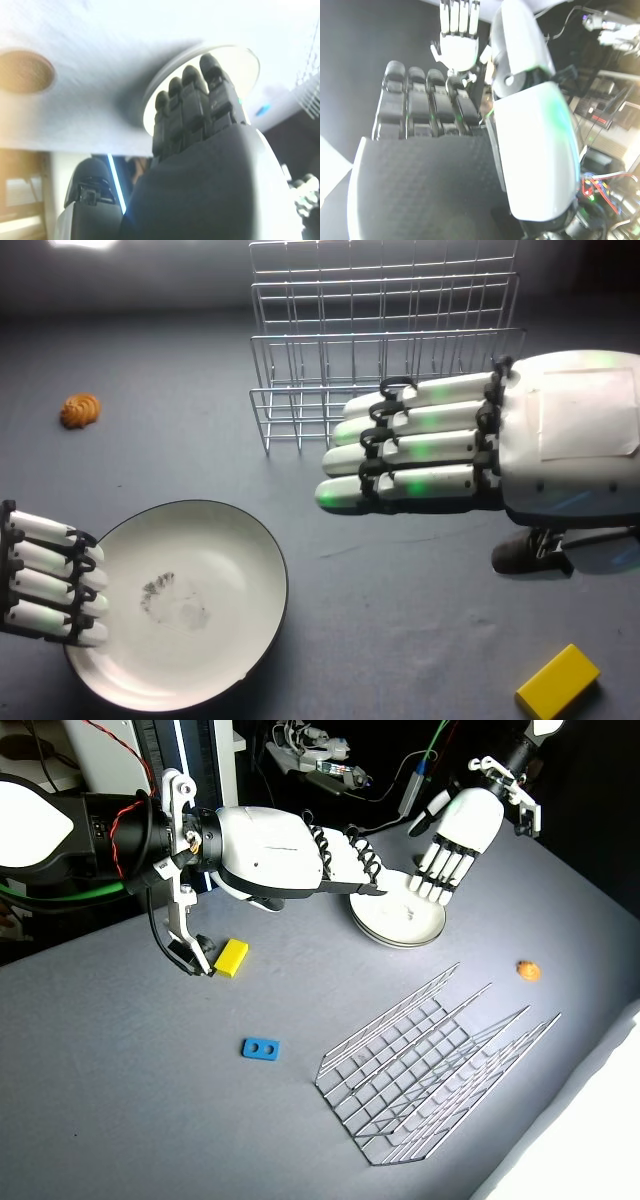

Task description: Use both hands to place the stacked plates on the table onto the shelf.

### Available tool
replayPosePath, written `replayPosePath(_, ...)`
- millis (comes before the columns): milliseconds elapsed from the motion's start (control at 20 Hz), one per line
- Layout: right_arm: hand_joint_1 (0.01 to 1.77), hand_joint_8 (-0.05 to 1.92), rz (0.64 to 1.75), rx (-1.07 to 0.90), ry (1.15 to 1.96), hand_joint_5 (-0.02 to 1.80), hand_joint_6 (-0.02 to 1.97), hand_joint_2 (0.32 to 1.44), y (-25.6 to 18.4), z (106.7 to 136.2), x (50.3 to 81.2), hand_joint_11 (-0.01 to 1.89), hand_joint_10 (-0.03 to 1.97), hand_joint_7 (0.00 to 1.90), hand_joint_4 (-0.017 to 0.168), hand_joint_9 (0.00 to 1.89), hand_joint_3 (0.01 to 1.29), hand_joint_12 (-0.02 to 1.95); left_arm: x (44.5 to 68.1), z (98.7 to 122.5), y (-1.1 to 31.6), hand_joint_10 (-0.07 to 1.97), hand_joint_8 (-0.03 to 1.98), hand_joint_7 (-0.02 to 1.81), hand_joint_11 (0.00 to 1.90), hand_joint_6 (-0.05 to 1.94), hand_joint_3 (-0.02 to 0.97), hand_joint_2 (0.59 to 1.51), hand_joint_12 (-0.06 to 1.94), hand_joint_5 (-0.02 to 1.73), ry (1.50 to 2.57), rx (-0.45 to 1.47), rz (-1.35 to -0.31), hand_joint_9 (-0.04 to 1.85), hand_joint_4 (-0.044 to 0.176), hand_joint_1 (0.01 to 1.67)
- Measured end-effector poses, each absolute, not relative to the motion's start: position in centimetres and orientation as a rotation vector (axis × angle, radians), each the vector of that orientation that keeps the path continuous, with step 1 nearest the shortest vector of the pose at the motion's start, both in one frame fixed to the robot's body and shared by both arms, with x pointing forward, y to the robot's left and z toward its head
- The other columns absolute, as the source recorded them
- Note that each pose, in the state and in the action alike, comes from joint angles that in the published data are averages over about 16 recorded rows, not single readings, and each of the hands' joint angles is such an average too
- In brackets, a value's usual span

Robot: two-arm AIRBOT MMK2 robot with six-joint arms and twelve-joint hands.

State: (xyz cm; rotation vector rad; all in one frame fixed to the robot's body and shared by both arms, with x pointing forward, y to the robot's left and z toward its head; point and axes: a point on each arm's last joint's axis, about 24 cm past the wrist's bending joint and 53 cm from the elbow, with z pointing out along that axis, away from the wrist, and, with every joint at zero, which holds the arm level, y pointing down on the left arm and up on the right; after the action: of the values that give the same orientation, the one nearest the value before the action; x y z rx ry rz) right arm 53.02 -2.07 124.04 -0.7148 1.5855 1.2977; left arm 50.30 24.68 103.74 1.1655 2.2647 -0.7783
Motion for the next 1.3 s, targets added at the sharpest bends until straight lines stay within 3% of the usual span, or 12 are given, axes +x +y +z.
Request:
replayPosePath(850, 1.25, 0.01, 1.238, -0.766, 1.558, 0.02, 0.02, 1.00, -1.5, 123.7, 53.2, 0.02, 0.00, 0.02, 0.007, 0.02, 0.02, 0.15, 50.4, 101.8, 25.4, 0.00, 0.00, 0.21, 0.02, -0.02, 0.018, 1.158, 0.38, 0.21, 2.341, 1.090, -0.721, 0.19, 0.000, 0.02)
replayPosePath(1300, 1.22, 0.01, 1.198, -0.831, 1.513, 0.02, 0.02, 0.96, 0.1, 123.2, 53.0, 0.02, 0.00, 0.01, 0.007, 0.02, 0.02, 0.00, 50.4, 101.1, 23.9, -0.01, 0.00, 0.19, 0.02, -0.01, 0.018, 1.161, 0.38, 0.21, 2.368, 0.971, -0.749, 0.20, -0.001, 0.02)
